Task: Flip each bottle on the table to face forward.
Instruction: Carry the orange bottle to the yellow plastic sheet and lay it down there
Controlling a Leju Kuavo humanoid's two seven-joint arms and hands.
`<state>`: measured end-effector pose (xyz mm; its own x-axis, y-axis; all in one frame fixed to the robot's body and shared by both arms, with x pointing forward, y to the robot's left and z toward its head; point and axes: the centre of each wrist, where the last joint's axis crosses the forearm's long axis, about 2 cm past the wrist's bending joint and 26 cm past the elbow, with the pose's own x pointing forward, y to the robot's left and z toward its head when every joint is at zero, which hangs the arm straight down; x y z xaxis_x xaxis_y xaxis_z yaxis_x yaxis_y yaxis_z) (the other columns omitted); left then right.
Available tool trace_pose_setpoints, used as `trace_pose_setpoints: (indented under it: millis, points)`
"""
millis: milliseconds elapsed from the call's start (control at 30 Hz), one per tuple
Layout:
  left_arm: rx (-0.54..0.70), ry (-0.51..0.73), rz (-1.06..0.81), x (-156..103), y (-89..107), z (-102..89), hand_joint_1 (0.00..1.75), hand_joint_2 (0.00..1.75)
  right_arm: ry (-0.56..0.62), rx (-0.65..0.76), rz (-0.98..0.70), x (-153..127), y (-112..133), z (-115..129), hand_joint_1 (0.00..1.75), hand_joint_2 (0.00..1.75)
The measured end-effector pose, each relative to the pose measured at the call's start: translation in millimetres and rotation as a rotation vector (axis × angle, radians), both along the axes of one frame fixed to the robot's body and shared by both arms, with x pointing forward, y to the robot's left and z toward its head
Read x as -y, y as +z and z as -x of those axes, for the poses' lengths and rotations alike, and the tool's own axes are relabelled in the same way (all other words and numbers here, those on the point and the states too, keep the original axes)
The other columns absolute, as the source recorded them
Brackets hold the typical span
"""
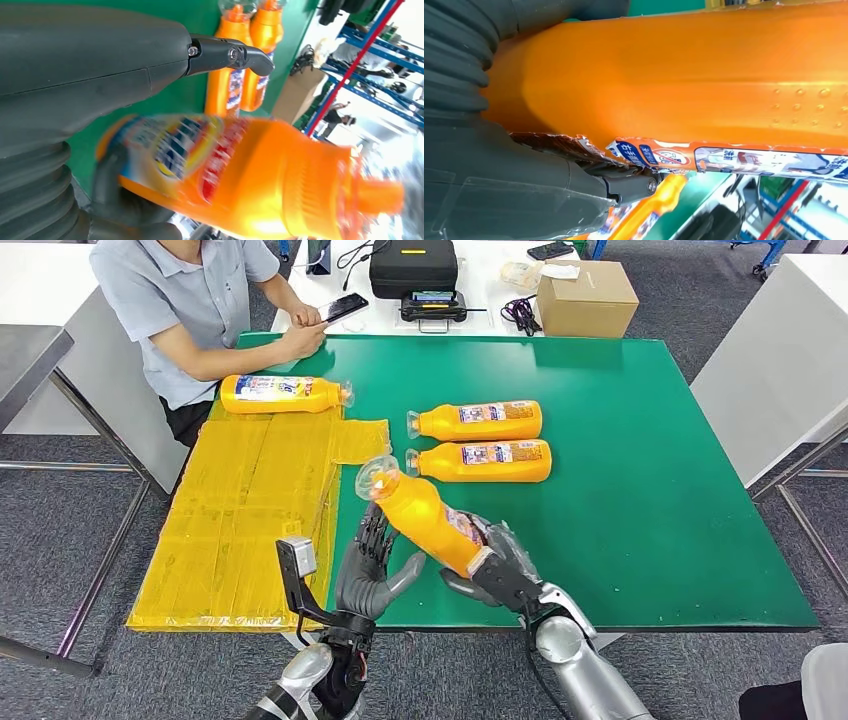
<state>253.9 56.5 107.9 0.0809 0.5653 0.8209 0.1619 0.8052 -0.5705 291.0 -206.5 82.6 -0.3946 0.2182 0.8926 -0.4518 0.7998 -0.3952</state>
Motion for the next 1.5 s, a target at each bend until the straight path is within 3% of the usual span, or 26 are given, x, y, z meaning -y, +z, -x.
trace_pose_setpoints:
  millis: [767, 900, 933, 1267, 1300, 1333, 1433, 1467, 1500]
  points:
    - [0.049, -0.053, 0.053, -1, 12.1, -10.2, 0.03, 1.75, 0.099, -0.083, 0.019, -21, -12, -4, 1.74, 1.75]
    - [0.039, -0.061, 0.052, -1, 10.4, -14.7, 1.68, 1.75, 0.129, -0.082, 0.021, -29, -11, -4, 1.73, 1.75]
    - [0.035, -0.061, 0.049, -2, 9.3, -15.3, 1.75, 1.75, 0.132, -0.084, 0.018, -30, -11, -3, 1.73, 1.75]
    - [0.012, -0.074, 0.024, -2, 1.8, -22.7, 1.75, 1.75, 0.141, -0.1, -0.02, -31, -10, -5, 1.7, 1.75]
    - [0.009, -0.077, 0.021, -2, 1.3, -23.7, 1.75, 1.75, 0.14, -0.101, -0.02, -31, -10, -5, 1.66, 1.75]
    - [0.005, -0.079, 0.021, -1, 0.9, -24.7, 1.75, 1.75, 0.139, -0.101, -0.019, -31, -10, -5, 1.45, 1.75]
    - [0.002, -0.077, 0.023, 0, 0.1, -25.8, 1.75, 1.75, 0.134, -0.1, -0.018, -31, -10, -5, 0.22, 1.75]
    - [0.003, -0.071, 0.022, 1, -0.1, -25.4, 1.75, 1.75, 0.133, -0.099, -0.017, -31, -10, -5, 0.0, 1.75]
    - [0.004, -0.064, 0.017, 1, -0.4, -24.8, 1.75, 1.75, 0.132, -0.098, -0.017, -31, -10, -5, 0.0, 1.75]
